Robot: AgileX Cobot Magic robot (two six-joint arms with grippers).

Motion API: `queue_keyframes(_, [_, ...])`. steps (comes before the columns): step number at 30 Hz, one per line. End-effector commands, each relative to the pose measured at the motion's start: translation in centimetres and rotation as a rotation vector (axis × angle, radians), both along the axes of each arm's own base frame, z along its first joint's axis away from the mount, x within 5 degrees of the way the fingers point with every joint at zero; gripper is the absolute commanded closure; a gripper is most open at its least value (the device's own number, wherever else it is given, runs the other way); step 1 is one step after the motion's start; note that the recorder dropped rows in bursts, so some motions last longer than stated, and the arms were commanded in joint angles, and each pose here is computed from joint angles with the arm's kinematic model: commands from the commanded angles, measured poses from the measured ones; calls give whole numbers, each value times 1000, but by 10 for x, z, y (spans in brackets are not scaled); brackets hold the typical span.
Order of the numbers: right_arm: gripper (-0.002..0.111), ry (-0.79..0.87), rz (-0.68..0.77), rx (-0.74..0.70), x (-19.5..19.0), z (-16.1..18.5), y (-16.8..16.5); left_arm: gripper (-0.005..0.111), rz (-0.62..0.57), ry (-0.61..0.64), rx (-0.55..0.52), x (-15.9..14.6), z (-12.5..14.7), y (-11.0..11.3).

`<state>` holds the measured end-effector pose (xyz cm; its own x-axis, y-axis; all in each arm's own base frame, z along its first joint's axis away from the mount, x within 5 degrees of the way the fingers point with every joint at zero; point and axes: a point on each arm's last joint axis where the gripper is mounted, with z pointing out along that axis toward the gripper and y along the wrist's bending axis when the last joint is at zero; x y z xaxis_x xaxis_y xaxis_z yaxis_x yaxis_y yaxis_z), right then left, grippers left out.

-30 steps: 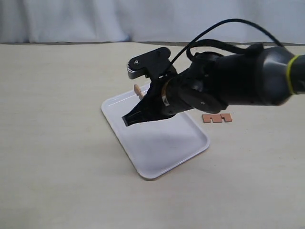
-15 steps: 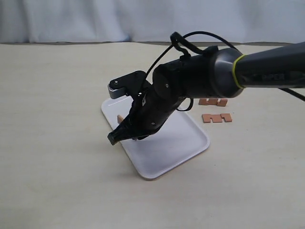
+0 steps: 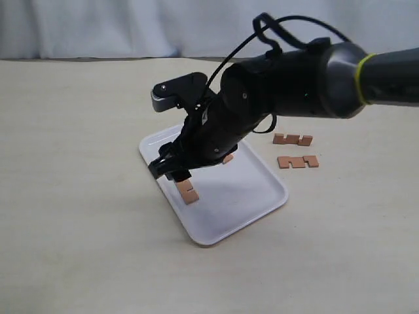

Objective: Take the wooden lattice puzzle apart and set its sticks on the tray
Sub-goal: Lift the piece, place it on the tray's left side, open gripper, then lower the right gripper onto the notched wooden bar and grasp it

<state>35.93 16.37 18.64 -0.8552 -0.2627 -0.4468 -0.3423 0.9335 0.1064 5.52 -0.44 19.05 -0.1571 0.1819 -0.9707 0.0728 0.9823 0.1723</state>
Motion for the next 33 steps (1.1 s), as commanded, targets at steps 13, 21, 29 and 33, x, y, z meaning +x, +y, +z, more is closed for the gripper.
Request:
queue_keyframes(13, [29,42,-388,-129,-6,19,-115,107,6,-11,-3,0,1,0])
queue_keyframes(21, [29,50,-521,-122,-9,-2,-165,107,6,-11,-3,0,1,0])
queue_keyframes(29, [29,80,-540,-146,-2,-28,-180,107,6,-11,-3,0,1,0])
queue_keyframes(33, [29,94,-535,-146,3,-43,-180,107,6,-7,-1,0,0,0])
